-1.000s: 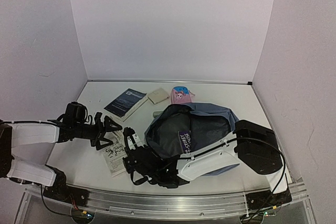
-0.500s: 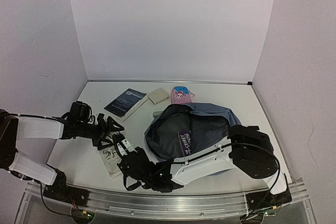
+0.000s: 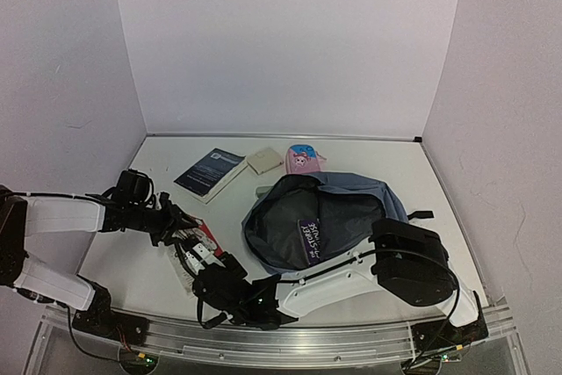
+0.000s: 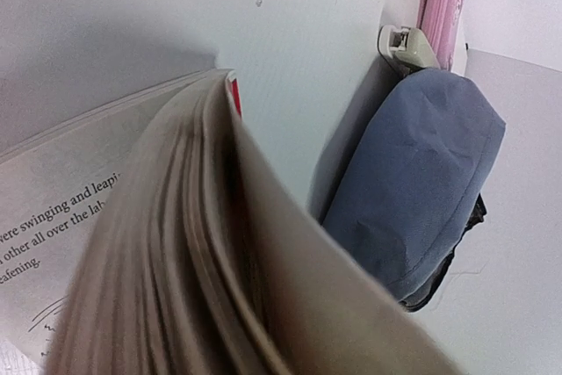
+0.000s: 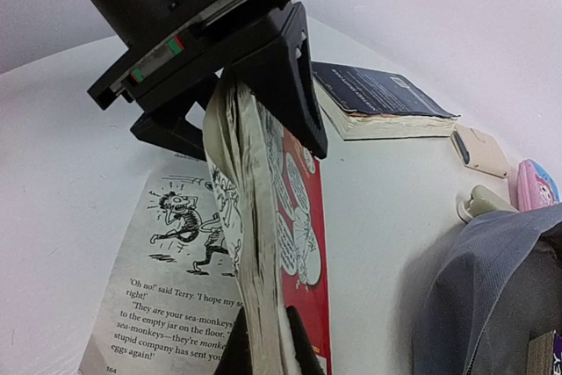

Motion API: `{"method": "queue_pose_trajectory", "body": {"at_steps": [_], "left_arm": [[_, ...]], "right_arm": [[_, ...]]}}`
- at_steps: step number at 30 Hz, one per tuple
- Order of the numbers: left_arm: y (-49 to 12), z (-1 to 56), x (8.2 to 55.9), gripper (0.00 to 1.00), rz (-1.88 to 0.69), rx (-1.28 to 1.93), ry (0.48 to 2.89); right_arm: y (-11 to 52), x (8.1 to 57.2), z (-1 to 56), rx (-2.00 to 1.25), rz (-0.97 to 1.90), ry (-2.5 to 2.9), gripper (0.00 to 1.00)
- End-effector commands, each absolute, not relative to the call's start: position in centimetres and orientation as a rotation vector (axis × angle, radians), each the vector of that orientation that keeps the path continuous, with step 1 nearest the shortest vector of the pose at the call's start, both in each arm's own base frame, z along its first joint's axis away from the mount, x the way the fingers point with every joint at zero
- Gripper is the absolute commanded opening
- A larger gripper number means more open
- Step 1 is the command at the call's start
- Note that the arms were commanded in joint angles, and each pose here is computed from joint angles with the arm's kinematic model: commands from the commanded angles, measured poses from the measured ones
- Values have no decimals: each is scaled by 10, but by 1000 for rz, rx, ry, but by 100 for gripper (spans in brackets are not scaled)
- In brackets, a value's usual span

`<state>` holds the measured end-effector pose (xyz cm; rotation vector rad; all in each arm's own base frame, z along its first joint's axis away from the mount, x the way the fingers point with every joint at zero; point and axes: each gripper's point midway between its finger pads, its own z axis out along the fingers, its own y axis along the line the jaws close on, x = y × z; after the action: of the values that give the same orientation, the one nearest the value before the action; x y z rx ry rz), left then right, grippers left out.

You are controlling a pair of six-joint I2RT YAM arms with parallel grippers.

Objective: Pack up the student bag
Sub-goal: Pick up the book from the center of the board.

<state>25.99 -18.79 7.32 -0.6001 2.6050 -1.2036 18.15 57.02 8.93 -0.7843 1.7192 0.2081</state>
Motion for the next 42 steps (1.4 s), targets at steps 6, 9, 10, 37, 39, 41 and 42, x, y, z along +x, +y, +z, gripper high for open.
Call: {"method": "queue_pose_trajectory", "body": {"at_steps": [6,9,10,37,39,41,42], "left_arm": [[-183,88,268,10,-1161,-616,2559],[-183,89,268,2,-1161,-606,2556],[-183,89,268,0,-1163,-600,2552],[-227,247,217,0,-1553,334,2075],[-231,256,211,0,-1587,396,2055],[-235,265,208,0,-1605,439,2032],[-236,269,206,0,-1612,455,2023]], "right_arm": [[576,183,117,-704,204,1683,28],[573,181,126,-685,225,1687,64],[571,180,131,-674,237,1690,72],[504,216,252,-527,1437,1940,98],[495,226,250,-519,1474,1961,98],[485,231,247,-521,1495,1976,98],[483,230,246,-537,1507,1979,98]]}}
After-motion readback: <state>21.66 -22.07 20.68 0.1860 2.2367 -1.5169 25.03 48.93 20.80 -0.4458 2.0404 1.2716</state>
